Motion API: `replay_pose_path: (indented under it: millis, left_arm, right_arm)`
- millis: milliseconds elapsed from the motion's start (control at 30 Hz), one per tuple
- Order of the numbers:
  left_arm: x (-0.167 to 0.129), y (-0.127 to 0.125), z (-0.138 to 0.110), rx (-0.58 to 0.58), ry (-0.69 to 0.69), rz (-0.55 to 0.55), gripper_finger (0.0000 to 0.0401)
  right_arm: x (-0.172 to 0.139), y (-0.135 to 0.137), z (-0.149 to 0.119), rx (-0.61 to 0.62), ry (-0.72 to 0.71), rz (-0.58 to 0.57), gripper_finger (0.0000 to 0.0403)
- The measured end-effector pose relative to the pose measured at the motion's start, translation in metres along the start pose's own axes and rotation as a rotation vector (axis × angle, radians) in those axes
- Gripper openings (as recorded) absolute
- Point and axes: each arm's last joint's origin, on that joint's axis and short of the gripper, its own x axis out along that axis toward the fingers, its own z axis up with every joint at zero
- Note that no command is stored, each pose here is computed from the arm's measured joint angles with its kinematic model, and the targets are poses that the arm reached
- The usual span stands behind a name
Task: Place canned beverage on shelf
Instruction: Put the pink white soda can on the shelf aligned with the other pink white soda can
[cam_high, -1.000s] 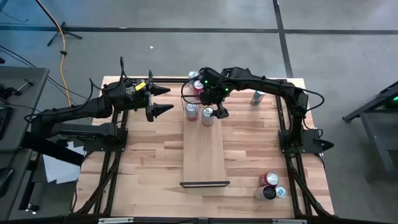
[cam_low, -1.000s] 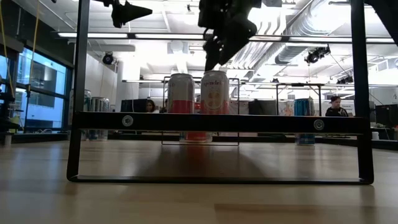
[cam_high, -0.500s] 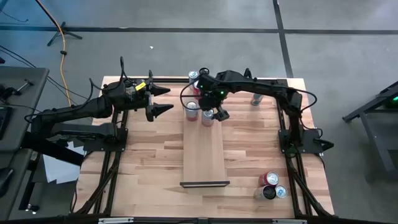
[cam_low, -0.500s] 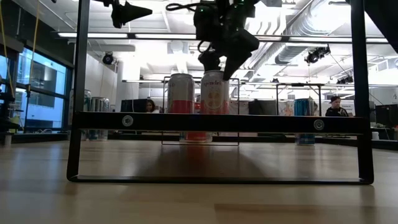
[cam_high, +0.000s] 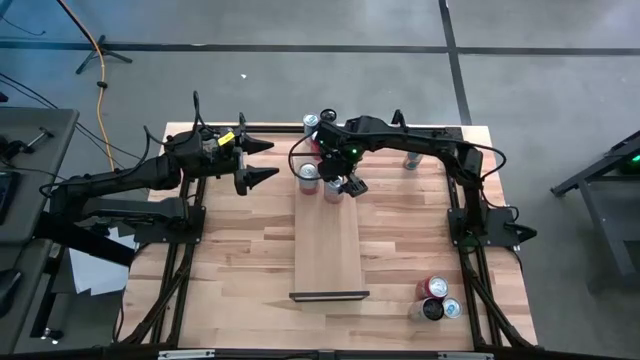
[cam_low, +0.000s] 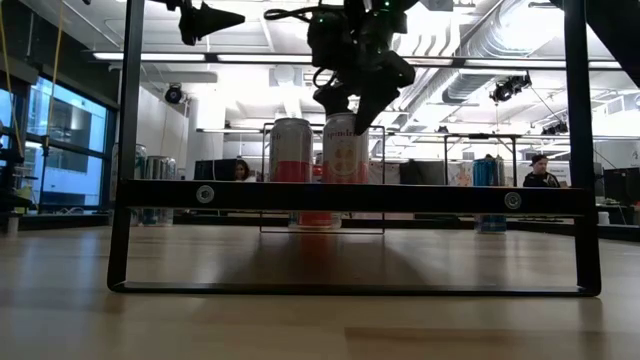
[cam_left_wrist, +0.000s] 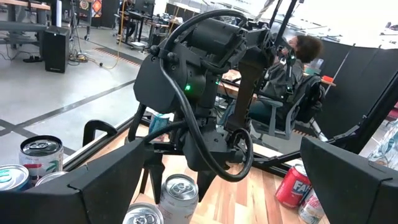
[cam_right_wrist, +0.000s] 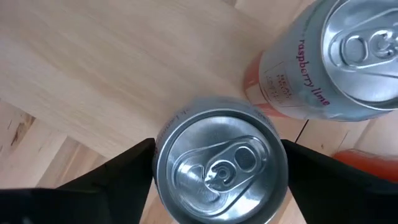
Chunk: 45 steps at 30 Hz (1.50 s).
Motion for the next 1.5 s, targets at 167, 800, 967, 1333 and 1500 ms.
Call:
replay_pose_path:
  millis: [167, 800, 967, 1333, 1500]
  left_arm:
    - [0.000, 0.000, 0.000, 0.000, 0.001, 0.000, 0.0390]
    - [0.000, 0.000, 0.000, 0.001, 0.002, 0.001, 0.0390]
    - [0.000, 0.000, 0.000, 0.001, 0.002, 0.001, 0.0390]
    - [0.000, 0.000, 0.000, 0.001, 0.002, 0.001, 0.0390]
    - [0.000, 0.000, 0.000, 0.001, 0.002, 0.001, 0.0390]
  right_arm:
    - [0.000, 0.000, 0.000, -0.012, 0.012, -0.010, 0.0300]
    - [-0.040, 0.013, 0.004, 0.786, -0.006, -0.260, 0.0294]
    - [-0.039, 0.016, 0.009, 0.901, -0.003, -0.328, 0.0294]
    - [-0.020, 0.015, 0.013, 0.976, 0.034, -0.359, 0.0294]
    - [-0.019, 0.012, 0.016, 0.979, 0.004, -0.375, 0.0293]
